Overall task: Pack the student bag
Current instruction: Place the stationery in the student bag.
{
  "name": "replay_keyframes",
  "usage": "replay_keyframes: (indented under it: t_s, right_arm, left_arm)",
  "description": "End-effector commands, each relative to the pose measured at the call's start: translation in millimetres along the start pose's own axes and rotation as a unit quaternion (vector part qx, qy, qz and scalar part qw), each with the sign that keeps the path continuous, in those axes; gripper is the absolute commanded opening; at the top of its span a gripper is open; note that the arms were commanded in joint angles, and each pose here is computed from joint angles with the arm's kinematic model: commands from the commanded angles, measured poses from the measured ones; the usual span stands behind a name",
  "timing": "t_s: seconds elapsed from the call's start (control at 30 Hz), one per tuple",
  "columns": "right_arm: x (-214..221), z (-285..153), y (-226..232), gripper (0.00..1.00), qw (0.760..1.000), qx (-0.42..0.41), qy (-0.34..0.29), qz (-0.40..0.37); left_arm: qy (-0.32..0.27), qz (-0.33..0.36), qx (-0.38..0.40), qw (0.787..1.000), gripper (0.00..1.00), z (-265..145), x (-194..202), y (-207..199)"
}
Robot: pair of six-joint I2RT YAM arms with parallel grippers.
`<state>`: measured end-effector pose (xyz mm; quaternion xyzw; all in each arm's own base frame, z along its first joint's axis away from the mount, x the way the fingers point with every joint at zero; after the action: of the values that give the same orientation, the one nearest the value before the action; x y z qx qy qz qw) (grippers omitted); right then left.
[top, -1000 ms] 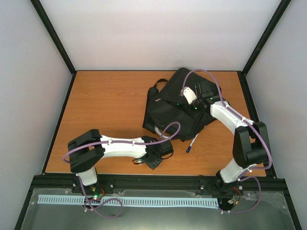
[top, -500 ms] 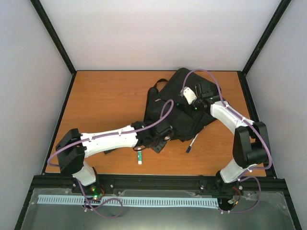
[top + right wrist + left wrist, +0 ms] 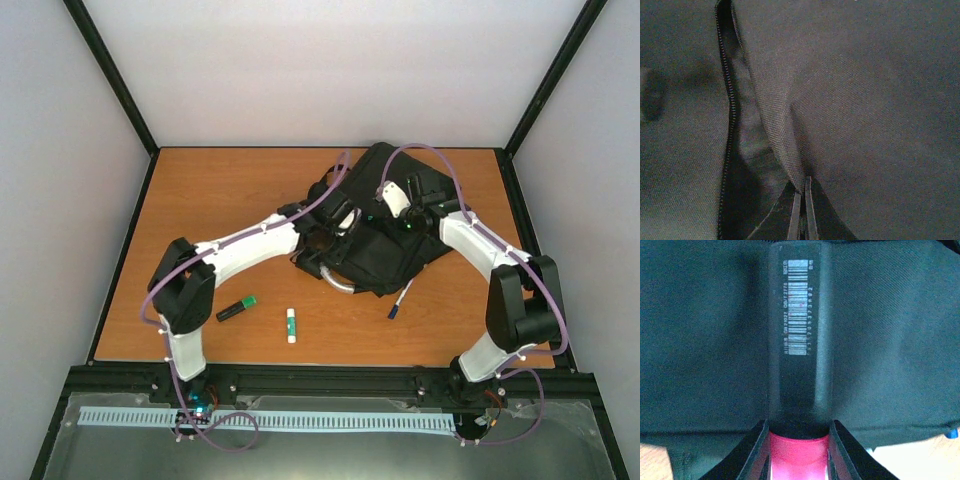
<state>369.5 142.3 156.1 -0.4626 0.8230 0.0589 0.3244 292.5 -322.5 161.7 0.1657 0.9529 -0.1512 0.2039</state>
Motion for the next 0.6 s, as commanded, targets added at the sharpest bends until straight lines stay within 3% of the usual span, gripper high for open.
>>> replay_keyframes:
  t_s: [0.0,0.27,0.57]
  right_arm:
    - [-16.1,-16.1,3.2,0.03,0.999,-0.004,-0.039,-0.008]
    - [-15.2,-15.1,2.5,0.03,0.999,0.000,-0.037,-0.012]
    - [-12.2,-10.2,2.9,0.03,0.999,-0.004,-0.031,-0.014]
  left_arm:
    - [0.007,0.013,0.045,0.999,0.17,12.5,-21.2,-9.3]
    - [0.022,0.013,0.042,0.999,0.18,46.9,-37.9,-10.2]
    - [0.007,0.013,0.023,1.000,0.18,49.1,-58.6,-12.7]
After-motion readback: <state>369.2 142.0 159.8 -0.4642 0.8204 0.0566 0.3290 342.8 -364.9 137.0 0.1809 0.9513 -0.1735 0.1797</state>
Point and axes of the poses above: each gripper's point midway between its finger pads, its own z axis out along the fingers, its own y axis along the line the jaws close on, x = y × z, the point moved 4 cm from there along -z, back along the fingers, and after that the axes turned 12 degrees about -z, right-handed, at the moved point
